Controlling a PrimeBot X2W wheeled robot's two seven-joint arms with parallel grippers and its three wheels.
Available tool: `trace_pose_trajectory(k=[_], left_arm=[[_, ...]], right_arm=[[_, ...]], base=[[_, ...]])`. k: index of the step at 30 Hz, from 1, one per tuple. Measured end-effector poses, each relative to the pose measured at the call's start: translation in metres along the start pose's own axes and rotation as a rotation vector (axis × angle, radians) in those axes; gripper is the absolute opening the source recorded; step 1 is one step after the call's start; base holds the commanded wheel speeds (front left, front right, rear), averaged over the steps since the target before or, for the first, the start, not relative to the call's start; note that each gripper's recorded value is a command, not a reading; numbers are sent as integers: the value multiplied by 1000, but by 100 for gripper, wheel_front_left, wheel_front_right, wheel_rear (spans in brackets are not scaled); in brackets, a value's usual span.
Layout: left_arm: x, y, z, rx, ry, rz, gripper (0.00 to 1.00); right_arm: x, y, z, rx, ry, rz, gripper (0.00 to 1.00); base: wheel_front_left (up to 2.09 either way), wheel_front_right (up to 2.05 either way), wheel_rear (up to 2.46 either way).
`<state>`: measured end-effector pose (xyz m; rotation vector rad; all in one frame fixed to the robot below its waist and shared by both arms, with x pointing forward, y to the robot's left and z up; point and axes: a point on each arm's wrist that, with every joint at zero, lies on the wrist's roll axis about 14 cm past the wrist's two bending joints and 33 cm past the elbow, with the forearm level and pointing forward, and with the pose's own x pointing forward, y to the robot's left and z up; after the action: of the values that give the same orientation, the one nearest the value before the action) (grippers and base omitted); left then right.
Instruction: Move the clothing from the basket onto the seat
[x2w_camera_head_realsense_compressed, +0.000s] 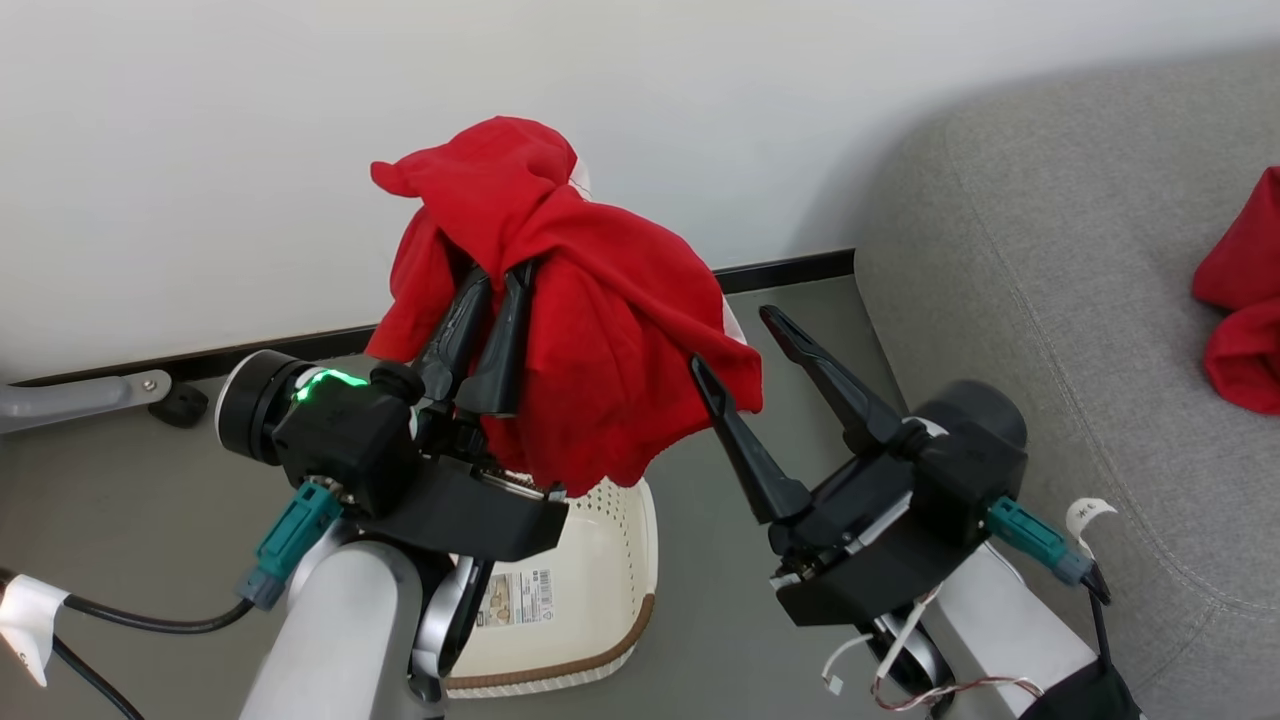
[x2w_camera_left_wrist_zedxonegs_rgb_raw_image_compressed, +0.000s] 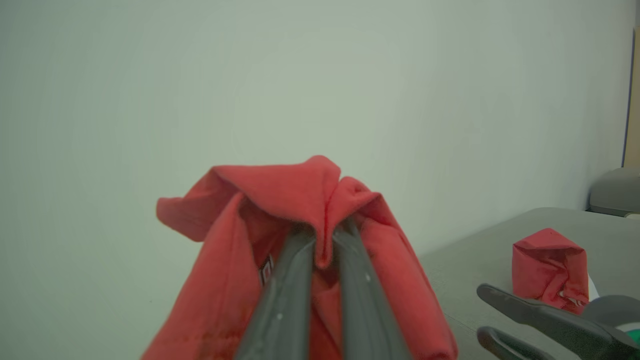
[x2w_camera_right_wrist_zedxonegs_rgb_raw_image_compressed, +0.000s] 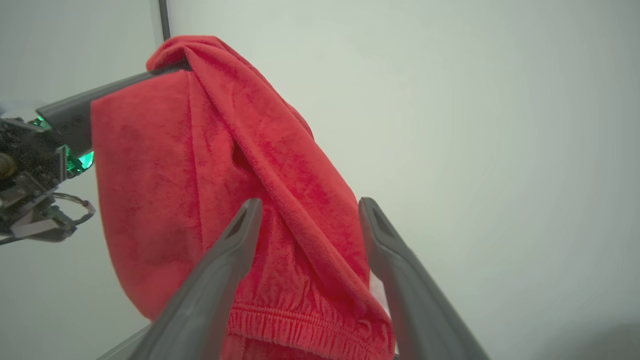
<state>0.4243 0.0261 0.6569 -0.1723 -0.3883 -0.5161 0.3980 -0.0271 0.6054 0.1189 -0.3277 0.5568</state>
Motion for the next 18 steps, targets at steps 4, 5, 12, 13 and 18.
trace_pose_trajectory(k=[4, 5, 12, 13, 18], left_arm=[[-1, 1, -1, 0, 4, 4, 0], [-1, 1, -2, 0, 5, 7, 0], [-2, 0, -3, -1, 10, 4, 0], [-2, -1, -3, -2, 11, 1, 0], [-4, 2, -3, 0, 12, 10, 0]], right_arm=[[9, 10, 5, -13, -17, 51, 100], [11, 12, 6, -18, -19, 61, 100], [21, 14, 2, -35, -8, 87, 100], [22, 14, 0, -37, -3, 88, 100], [28, 13, -14, -51, 47, 102, 100]], base=[[0, 0, 0], [0, 0, 0], [0, 0, 0], [0, 0, 0], [0, 0, 0]])
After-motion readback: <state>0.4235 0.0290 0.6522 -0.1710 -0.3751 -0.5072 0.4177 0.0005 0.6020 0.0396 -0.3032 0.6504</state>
